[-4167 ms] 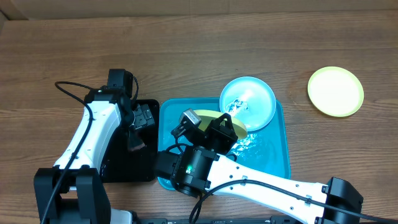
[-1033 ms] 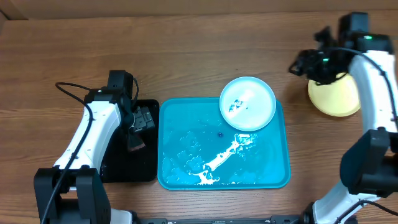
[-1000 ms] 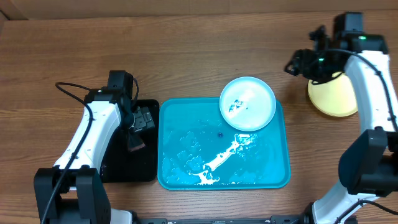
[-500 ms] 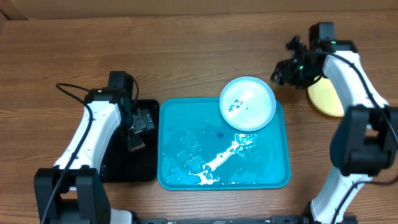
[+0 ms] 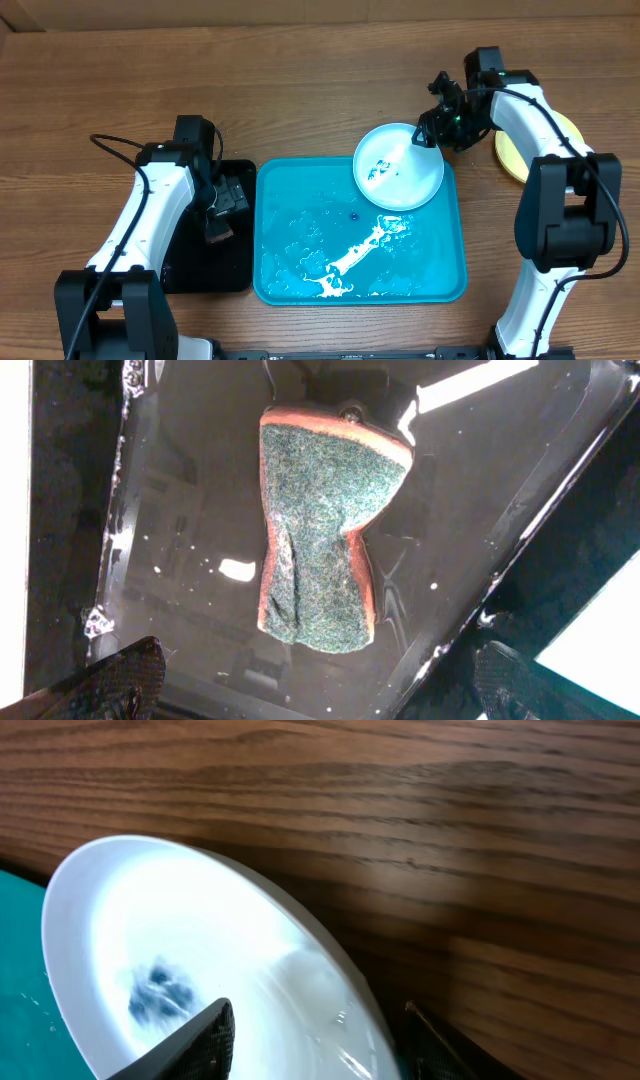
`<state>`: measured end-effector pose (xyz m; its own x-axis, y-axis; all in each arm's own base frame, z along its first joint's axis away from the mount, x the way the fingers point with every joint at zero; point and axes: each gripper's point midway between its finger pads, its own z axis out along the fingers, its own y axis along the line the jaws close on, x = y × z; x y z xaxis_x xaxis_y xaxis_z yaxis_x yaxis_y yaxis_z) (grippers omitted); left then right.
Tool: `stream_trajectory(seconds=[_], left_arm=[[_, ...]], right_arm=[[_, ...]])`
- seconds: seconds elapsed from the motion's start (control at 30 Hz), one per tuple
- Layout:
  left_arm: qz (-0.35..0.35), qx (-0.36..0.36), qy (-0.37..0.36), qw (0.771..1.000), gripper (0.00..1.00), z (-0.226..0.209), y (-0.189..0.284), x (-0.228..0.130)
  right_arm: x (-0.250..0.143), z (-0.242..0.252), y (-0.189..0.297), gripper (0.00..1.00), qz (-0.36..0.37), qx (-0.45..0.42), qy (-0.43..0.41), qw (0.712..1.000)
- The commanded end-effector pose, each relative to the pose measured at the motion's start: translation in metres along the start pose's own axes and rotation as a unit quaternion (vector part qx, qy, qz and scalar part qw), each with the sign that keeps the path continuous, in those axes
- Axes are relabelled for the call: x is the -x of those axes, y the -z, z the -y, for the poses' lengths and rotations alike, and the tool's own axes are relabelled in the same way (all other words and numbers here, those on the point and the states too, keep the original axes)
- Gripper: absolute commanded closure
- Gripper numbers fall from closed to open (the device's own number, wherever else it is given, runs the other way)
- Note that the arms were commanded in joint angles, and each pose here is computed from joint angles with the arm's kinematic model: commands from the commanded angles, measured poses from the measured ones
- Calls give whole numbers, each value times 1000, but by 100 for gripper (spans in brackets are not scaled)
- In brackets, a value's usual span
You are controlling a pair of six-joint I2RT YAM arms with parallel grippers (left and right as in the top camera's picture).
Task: Clean dirty plates on tray and stack at the side
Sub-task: 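Grasp the white plate rim with right gripper and pull it toward tray center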
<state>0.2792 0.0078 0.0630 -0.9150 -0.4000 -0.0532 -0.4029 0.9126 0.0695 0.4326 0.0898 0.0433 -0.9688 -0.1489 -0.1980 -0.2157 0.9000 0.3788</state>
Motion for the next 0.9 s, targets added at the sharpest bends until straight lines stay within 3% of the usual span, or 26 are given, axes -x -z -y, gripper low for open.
stream_trajectory(seconds=[0.0,0.2,0.37,0.47,0.5,0.87], left_arm=[[-4,2,-10,1000,0,0,1,-2],[-6,3,-14,1000,0,-1,1,-3],[-7,3,-19,1000,0,-1,1,-3],[-7,3,-19,1000,0,-1,1,-3],[-7,3,-19,1000,0,-1,1,-3],[-7,3,-19,1000,0,-1,1,-3]], right_arm=[[-2,6,-14,45,-9,-4,-27,1000],[0,13,-20,77,-8,-15,-44,999],[-1,25,-19,70,-8,-50,-78,996],[-2,24,-19,93,-9,-49,-79,996],[-2,24,-19,96,-9,-49,-80,996],[-7,22,-15,96,-18,-49,-95,994]])
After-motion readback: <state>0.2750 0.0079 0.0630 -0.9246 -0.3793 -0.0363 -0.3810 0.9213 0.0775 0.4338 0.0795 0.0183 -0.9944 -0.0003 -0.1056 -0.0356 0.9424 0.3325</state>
